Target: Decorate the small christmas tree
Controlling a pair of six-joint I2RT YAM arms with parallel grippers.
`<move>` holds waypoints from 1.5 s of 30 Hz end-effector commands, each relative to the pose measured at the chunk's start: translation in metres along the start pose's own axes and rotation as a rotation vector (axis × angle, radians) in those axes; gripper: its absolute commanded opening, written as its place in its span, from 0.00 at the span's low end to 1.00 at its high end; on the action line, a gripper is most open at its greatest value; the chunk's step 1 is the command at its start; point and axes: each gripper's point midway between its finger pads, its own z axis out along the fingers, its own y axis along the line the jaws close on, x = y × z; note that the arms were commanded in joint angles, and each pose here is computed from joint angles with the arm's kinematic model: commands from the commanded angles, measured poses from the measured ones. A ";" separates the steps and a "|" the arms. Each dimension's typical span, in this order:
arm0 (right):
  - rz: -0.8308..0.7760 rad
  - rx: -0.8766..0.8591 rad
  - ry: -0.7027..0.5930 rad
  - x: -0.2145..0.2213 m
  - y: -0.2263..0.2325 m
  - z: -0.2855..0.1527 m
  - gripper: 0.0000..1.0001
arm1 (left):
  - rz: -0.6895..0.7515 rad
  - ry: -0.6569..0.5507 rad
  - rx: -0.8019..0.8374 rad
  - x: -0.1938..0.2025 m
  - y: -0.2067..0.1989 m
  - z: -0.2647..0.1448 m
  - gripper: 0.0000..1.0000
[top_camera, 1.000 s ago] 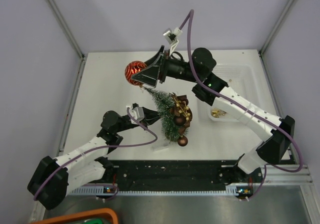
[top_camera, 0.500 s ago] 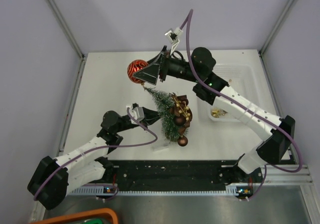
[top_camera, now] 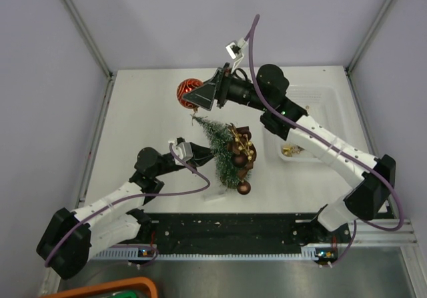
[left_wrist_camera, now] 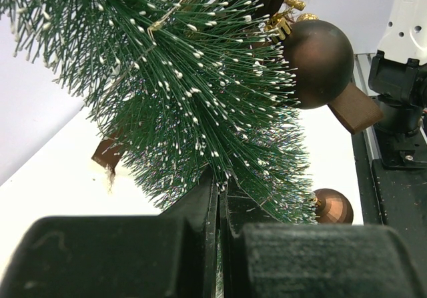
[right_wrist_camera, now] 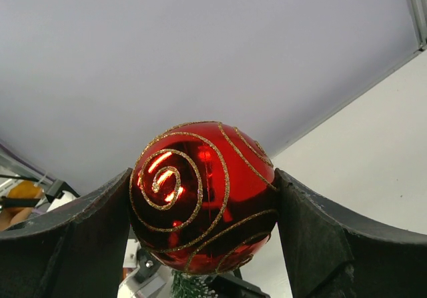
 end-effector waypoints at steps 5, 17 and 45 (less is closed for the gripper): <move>-0.040 -0.032 -0.097 -0.029 0.027 -0.033 0.41 | 0.002 -0.007 0.006 -0.004 -0.002 0.000 0.00; -0.035 0.019 -0.125 -0.024 0.015 -0.058 0.44 | -0.005 -0.008 0.006 -0.005 -0.003 0.001 0.00; -0.042 0.177 -0.219 -0.035 -0.021 -0.096 0.94 | 0.002 -0.009 0.016 -0.008 0.000 0.004 0.00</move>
